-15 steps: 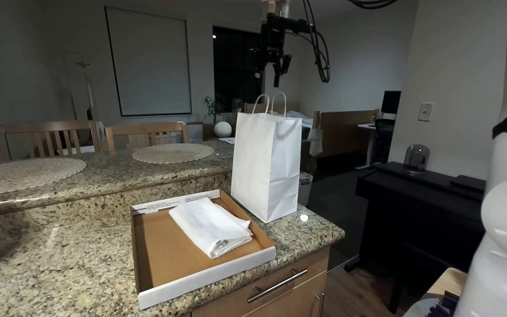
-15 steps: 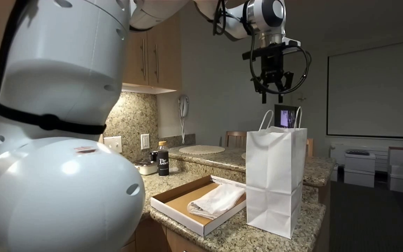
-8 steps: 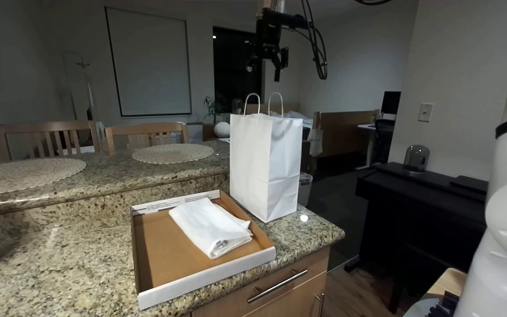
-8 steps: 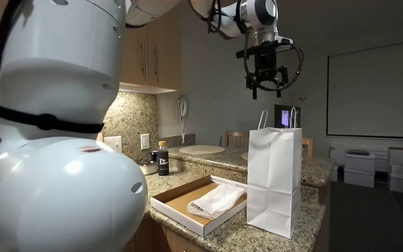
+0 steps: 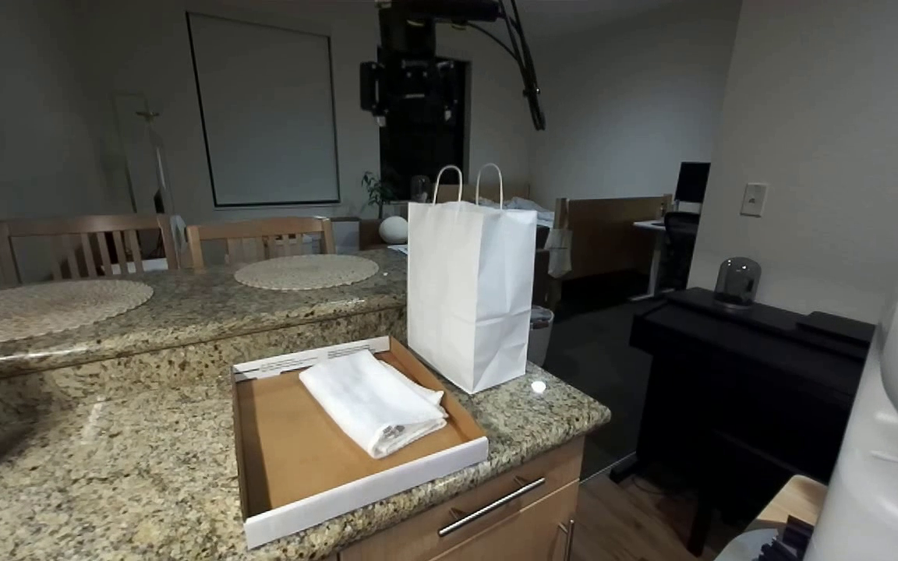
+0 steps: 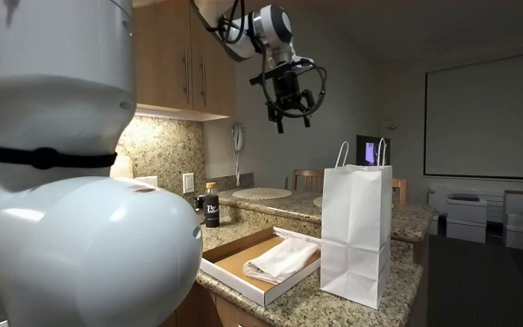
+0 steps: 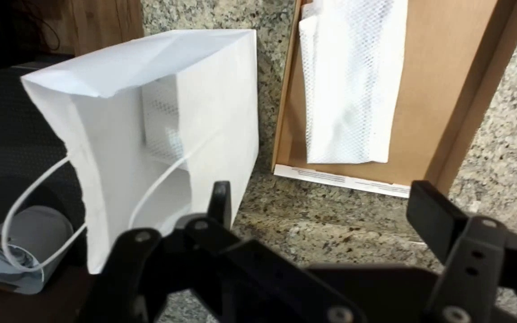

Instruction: Pick the cloths in the box and put them in the bag

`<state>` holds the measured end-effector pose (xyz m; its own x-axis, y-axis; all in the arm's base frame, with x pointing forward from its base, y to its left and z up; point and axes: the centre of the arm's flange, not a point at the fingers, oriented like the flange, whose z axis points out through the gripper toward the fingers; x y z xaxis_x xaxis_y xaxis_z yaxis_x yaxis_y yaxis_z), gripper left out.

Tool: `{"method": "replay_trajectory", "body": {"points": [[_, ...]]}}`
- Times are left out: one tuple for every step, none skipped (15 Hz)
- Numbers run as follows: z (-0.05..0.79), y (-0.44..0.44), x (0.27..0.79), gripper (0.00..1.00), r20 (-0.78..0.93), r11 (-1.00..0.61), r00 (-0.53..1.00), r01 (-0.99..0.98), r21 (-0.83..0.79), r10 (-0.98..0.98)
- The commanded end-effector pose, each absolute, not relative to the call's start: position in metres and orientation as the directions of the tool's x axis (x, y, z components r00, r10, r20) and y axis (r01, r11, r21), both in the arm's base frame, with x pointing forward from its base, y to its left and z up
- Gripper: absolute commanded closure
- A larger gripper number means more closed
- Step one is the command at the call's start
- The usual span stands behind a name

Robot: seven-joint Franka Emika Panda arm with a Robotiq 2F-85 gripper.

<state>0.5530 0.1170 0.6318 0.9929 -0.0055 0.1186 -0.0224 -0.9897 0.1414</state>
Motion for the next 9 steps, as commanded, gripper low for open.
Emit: {"method": "replay_trajectory", "body": {"points": [[0.614,0.183,0.524,0.0,0.139,-0.983,0.99,0.005,0.185,0.031],[0.61,0.2,0.521,0.0,0.123,-0.981,0.991,0.028,0.19,0.052],[0.605,0.211,0.518,0.0,0.115,-0.984,0.992,0.035,0.176,0.056],[0.602,0.222,0.516,0.0,0.107,-0.985,0.992,0.042,0.169,0.06],[0.599,0.226,0.516,0.0,0.105,-0.988,0.993,0.042,0.15,0.058],[0.596,0.23,0.516,0.0,0.102,-0.99,0.993,0.039,0.139,0.054],[0.595,0.235,0.519,0.0,0.098,-0.992,0.995,0.011,0.128,0.024],[0.602,0.232,0.518,0.0,0.089,-0.986,0.994,0.051,0.159,0.066],[0.599,0.233,0.519,0.0,0.086,-0.987,0.995,0.041,0.156,0.055]]}}
